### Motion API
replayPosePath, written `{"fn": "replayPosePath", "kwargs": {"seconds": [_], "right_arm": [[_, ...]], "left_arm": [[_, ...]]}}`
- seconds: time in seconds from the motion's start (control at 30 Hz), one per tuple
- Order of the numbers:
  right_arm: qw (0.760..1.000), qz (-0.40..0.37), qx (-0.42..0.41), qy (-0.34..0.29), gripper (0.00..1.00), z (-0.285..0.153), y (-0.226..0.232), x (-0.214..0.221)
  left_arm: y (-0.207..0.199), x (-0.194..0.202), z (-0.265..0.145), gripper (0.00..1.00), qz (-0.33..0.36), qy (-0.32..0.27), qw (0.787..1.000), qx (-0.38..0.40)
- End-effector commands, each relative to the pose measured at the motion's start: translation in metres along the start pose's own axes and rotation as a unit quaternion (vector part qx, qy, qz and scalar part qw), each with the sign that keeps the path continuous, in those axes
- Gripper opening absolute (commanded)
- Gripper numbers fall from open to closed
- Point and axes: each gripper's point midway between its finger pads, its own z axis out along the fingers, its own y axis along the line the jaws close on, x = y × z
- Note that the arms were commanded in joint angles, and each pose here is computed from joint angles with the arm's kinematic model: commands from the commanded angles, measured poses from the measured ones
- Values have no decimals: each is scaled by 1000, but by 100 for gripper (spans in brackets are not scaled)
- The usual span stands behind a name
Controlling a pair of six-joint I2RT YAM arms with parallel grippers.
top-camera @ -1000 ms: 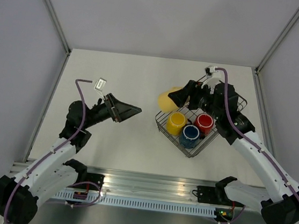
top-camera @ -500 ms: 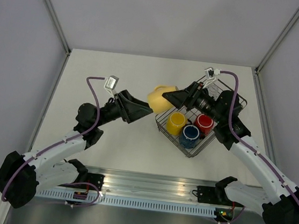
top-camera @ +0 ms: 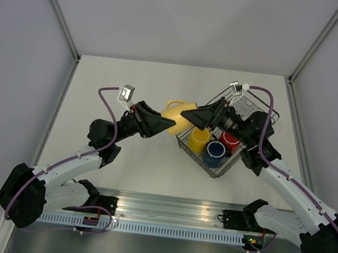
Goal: Unload the cups from the dish rack
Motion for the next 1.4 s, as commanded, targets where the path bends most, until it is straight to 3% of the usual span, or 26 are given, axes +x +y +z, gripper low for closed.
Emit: {"fn": "replayPosePath", "kwargs": {"seconds": [0.0, 0.13, 0.2, 0.3, 0.33, 0.37, 0.4, 0.5, 0.57, 0.63, 0.77, 0.9, 1.0, 1.03, 1.13, 1.23, 1.37], "right_arm": [[996, -30, -77, -33, 0, -7, 48, -17], [995, -34, -84, -29, 0, -10, 55, -12], [996, -36, -82, -29, 0, -11, 54, -11], [996, -45, -73, -31, 4, -13, 49, -8], [996, -51, -63, -37, 16, -15, 44, -8], [996, -49, -55, -42, 49, -15, 40, -8], [997, -48, -44, -43, 62, -16, 36, -7], [997, -52, -29, -51, 86, -19, 29, -8], [996, -62, -21, -58, 95, -19, 28, -12], [996, -66, -2, -58, 98, -22, 25, -14], [988, -77, 113, -72, 98, -36, -7, -23], [961, -114, 223, -119, 98, -63, -27, -51], [947, -149, 254, -126, 98, -83, -24, -59], [940, -165, 266, -136, 98, -92, -22, -65], [927, -190, 294, -132, 98, -110, -21, -69], [919, -206, 314, -118, 98, -124, -20, -68], [904, -230, 353, -70, 98, -142, -29, -59]], "left_arm": [[-18, -15, 8, 35, 20, -27, 999, 38], [-19, -17, 12, 24, 26, -26, 999, 38], [-19, -17, 14, 2, 29, -22, 999, 37], [-19, -17, 14, 2, 40, -18, 999, 32], [-20, -16, 12, 2, 47, -17, 998, 31], [-19, -17, 11, 2, 49, -19, 998, 27], [-19, -17, 10, 2, 51, -20, 998, 25], [-21, -16, 8, 2, 59, -20, 998, 28], [-26, -16, 5, 2, 66, -22, 997, 33], [-28, -18, 3, 2, 77, -25, 996, 34], [-24, -23, 0, 2, 103, -29, 994, -3], [0, -34, -7, 2, 141, -26, 984, -106], [24, -49, -20, 2, 176, -22, 961, -214], [40, -57, -30, 2, 191, -17, 941, -278], [66, -63, -46, 2, 211, 7, 906, -367], [78, -91, -67, 2, 238, -1, 852, -466], [115, -87, -91, 2, 237, 77, 786, -565]]}}
